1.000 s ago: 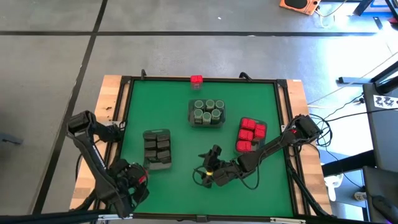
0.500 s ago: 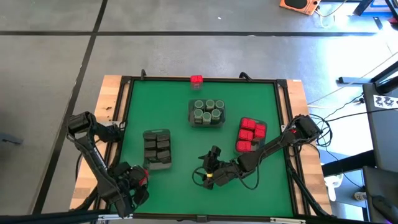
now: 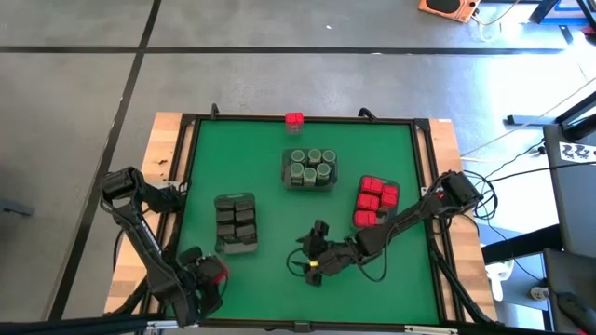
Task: Sort spices by type
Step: Put the red seasoning can into the right black bin
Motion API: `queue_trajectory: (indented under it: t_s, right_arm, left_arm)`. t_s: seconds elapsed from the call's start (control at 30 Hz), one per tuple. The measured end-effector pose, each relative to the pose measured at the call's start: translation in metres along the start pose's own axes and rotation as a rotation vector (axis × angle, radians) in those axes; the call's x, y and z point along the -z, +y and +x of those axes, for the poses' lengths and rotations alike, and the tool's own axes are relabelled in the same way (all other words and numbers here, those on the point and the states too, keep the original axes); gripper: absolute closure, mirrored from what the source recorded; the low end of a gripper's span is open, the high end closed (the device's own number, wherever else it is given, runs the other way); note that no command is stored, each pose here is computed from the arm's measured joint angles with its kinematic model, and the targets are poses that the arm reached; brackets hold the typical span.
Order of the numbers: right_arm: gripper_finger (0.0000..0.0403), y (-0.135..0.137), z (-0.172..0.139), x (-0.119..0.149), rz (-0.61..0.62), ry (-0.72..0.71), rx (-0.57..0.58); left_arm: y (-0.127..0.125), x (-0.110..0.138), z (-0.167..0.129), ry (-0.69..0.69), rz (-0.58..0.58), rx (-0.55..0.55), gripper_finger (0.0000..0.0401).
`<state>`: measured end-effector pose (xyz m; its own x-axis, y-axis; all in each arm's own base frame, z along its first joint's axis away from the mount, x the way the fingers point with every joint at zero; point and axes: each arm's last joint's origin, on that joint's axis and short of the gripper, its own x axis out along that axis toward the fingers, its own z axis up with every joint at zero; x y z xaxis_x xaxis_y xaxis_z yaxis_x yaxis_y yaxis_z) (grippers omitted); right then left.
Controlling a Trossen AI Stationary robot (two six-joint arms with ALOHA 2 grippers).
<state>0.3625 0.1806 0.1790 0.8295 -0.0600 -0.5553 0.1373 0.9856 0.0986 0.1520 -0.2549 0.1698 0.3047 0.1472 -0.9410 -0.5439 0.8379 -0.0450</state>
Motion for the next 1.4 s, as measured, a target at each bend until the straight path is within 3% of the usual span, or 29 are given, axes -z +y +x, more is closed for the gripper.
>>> queue_trajectory:
  t_s: [0.3,0.57,0.8,1.07,1.4]
  right_arm:
    - [0.0091,0.036,-0.053,0.002,-0.138,0.008,-0.127]
    - [0.0091,0.061,-0.08,0.022,-0.217,0.044,-0.163]
    - [0.0091,0.07,-0.098,0.037,-0.239,0.06,-0.111]
    - [0.0091,0.071,-0.133,0.056,-0.218,0.111,0.005]
    - [0.0091,0.066,-0.154,0.077,-0.119,0.136,0.133]
  left_arm:
    - [-0.032,-0.023,-0.011,-0.056,0.009,0.224,0.0204]
    - [-0.047,-0.077,-0.011,-0.132,0.087,0.24,0.0204]
    - [-0.078,-0.125,-0.001,-0.193,0.21,0.224,0.0203]
    - [-0.108,-0.169,0.035,-0.25,0.33,0.197,0.0202]
    - [-0.105,-0.207,0.076,-0.259,0.42,0.202,0.0202]
